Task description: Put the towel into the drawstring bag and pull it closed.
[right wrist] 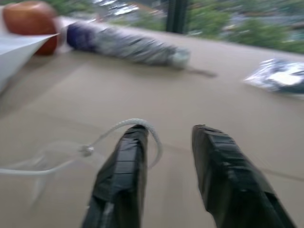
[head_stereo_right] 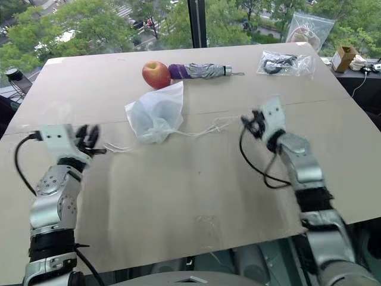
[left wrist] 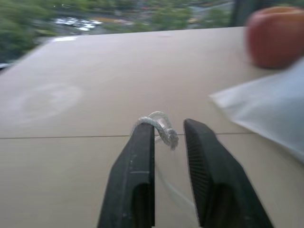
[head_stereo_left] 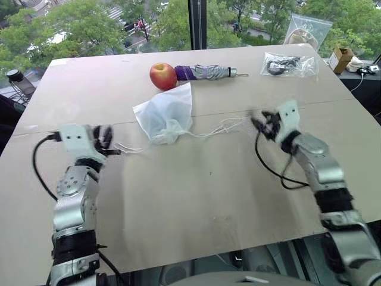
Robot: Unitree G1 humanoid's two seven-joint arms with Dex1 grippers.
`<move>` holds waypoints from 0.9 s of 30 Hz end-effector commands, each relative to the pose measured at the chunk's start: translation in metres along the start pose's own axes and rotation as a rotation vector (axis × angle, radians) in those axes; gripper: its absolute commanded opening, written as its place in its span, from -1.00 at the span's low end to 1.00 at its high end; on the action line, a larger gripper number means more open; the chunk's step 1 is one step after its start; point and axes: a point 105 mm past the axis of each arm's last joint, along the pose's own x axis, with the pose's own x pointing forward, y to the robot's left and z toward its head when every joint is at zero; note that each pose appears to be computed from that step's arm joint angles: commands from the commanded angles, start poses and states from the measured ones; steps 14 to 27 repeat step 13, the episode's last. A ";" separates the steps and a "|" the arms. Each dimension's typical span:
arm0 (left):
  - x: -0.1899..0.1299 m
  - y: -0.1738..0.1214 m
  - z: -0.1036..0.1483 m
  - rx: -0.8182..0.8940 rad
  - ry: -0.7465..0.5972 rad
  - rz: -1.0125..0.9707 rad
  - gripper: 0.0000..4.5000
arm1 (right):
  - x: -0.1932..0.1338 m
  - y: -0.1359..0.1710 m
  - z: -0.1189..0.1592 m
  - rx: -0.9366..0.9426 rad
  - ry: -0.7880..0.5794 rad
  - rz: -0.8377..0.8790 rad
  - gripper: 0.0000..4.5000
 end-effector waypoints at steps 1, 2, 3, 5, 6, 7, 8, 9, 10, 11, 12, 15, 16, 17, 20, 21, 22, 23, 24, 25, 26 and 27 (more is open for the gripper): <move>-0.020 -0.017 0.004 0.020 0.051 -0.263 0.12 | -0.031 0.015 -0.010 -0.040 0.050 0.247 0.54; -0.030 -0.018 -0.001 0.035 0.091 -0.322 0.34 | -0.041 0.013 -0.018 -0.032 0.081 0.270 0.56; -0.038 -0.015 -0.005 0.053 0.132 -0.356 0.58 | -0.050 0.012 -0.025 -0.039 0.115 0.297 0.56; -0.050 0.003 -0.018 0.067 0.241 -0.332 0.99 | -0.064 0.005 -0.036 -0.048 0.151 0.311 0.56; -0.056 0.010 -0.023 0.077 0.290 -0.319 0.99 | -0.069 0.002 -0.038 -0.051 0.138 0.307 0.56; -0.064 0.015 -0.028 0.105 0.331 -0.329 0.99 | -0.073 -0.001 -0.039 -0.050 0.131 0.303 0.56; -0.074 0.017 -0.030 0.122 0.362 -0.363 0.99 | -0.076 -0.004 -0.038 -0.039 0.115 0.292 0.56; -0.085 0.020 -0.033 0.129 0.396 -0.391 0.99 | -0.078 -0.007 -0.037 -0.028 0.097 0.282 0.56; -0.093 0.023 -0.035 0.136 0.421 -0.409 0.99 | -0.080 -0.010 -0.036 -0.018 0.086 0.272 0.56; -0.101 0.025 -0.037 0.149 0.448 -0.427 0.99 | -0.081 -0.012 -0.035 -0.009 0.075 0.267 0.56; -0.108 0.025 -0.038 0.157 0.463 -0.454 0.99 | -0.083 -0.013 -0.035 -0.003 0.067 0.265 0.56; -0.113 0.024 -0.038 0.158 0.470 -0.476 0.99 | -0.083 -0.013 -0.034 0.002 0.059 0.265 0.56; -0.113 0.024 -0.038 0.158 0.470 -0.476 0.99 | -0.083 -0.013 -0.034 0.002 0.059 0.265 0.56; -0.113 0.024 -0.038 0.158 0.470 -0.476 0.99 | -0.083 -0.013 -0.034 0.002 0.059 0.265 0.56; -0.113 0.024 -0.038 0.158 0.470 -0.476 0.99 | -0.083 -0.013 -0.034 0.002 0.059 0.265 0.56; -0.113 0.024 -0.038 0.158 0.470 -0.476 0.99 | -0.083 -0.013 -0.034 0.002 0.059 0.265 0.56; -0.113 0.024 -0.038 0.158 0.470 -0.476 0.99 | -0.083 -0.013 -0.034 0.002 0.059 0.265 0.56; -0.113 0.024 -0.038 0.158 0.470 -0.476 0.99 | -0.083 -0.013 -0.034 0.002 0.059 0.265 0.56; -0.113 0.024 -0.038 0.158 0.470 -0.476 0.99 | -0.083 -0.013 -0.034 0.002 0.059 0.265 0.56; -0.113 0.024 -0.038 0.158 0.470 -0.476 0.99 | -0.083 -0.013 -0.034 0.002 0.059 0.265 0.56; -0.113 0.024 -0.038 0.158 0.470 -0.476 0.99 | -0.083 -0.013 -0.034 0.002 0.059 0.265 0.56; -0.113 0.024 -0.038 0.158 0.470 -0.476 0.99 | -0.083 -0.013 -0.034 0.002 0.059 0.265 0.56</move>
